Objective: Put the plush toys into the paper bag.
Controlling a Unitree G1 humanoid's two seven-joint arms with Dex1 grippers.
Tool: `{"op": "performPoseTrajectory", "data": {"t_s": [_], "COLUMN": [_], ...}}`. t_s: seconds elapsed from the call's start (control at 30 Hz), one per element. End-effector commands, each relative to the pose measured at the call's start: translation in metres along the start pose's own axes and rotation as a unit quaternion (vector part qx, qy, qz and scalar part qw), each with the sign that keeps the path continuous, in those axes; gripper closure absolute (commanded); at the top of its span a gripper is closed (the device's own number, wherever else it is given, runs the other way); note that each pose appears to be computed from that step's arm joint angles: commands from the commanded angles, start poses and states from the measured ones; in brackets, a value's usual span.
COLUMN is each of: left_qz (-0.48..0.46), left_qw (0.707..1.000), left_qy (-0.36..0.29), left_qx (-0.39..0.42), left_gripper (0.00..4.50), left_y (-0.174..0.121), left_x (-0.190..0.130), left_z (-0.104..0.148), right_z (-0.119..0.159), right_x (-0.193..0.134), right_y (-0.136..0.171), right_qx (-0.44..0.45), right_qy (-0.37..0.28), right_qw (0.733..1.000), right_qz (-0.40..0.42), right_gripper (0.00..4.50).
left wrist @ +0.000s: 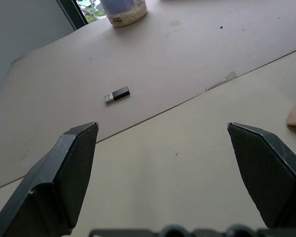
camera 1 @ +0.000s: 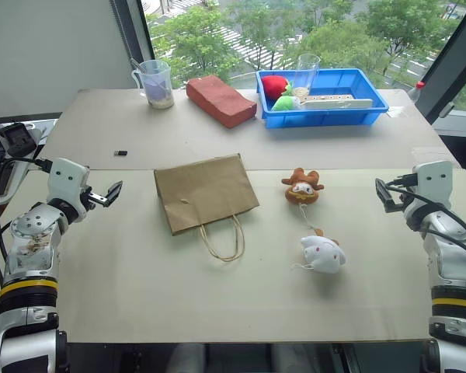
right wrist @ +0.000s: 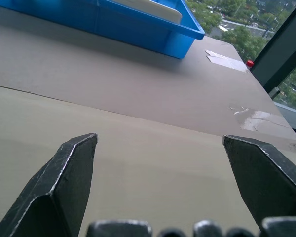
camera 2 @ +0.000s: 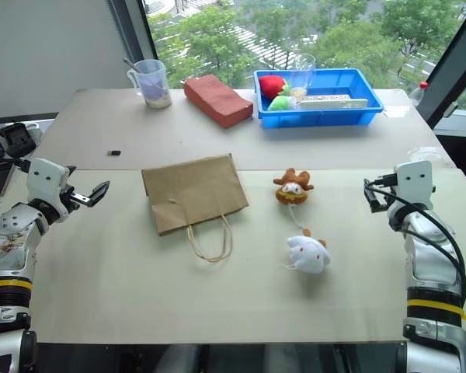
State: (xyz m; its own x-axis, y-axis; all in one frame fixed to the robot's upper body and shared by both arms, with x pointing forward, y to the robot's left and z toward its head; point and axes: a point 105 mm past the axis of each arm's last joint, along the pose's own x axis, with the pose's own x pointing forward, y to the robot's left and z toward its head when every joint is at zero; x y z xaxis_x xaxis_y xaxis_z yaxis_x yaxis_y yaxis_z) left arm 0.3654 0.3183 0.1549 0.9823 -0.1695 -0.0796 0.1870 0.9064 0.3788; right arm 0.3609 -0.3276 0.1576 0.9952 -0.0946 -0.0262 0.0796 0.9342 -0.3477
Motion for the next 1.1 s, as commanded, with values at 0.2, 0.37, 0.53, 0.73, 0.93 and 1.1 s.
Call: {"op": "performPoseTrajectory", "data": {"t_s": [0.2, 0.37, 0.53, 0.73, 0.93, 1.1], "left_qz": [-0.260, -0.266, -0.300, -0.449, -0.549, -0.577], "left_qw": [0.958, 0.955, 0.944, 0.873, 0.788, 0.746], "left_qy": [-0.105, -0.110, -0.109, -0.103, -0.112, -0.117], "left_qx": [0.069, 0.076, 0.087, 0.159, 0.256, 0.311], "left_gripper": [0.04, 0.04, 0.04, 0.04, 0.04, 0.04], "left_y": [-0.046, -0.044, -0.056, -0.118, -0.176, -0.196], "left_x": [-0.017, -0.012, -0.015, -0.035, -0.042, -0.034], "left_z": [0.107, 0.116, 0.116, 0.119, 0.101, 0.081], "right_z": [0.082, 0.103, 0.103, 0.109, 0.115, 0.122], "right_x": [-0.015, -0.021, -0.025, -0.060, -0.100, -0.126], "right_y": [0.032, 0.037, 0.036, 0.081, 0.129, 0.151], "right_qx": [-0.066, -0.073, -0.079, -0.076, -0.073, -0.069], "right_qy": [-0.094, -0.109, -0.105, -0.096, -0.088, -0.082], "right_qw": [0.979, 0.971, 0.969, 0.923, 0.868, 0.830], "right_qz": [0.170, 0.197, 0.208, 0.364, 0.484, 0.547], "right_gripper": [0.00, 0.00, 0.00, 0.00, 0.00, 0.00]}}
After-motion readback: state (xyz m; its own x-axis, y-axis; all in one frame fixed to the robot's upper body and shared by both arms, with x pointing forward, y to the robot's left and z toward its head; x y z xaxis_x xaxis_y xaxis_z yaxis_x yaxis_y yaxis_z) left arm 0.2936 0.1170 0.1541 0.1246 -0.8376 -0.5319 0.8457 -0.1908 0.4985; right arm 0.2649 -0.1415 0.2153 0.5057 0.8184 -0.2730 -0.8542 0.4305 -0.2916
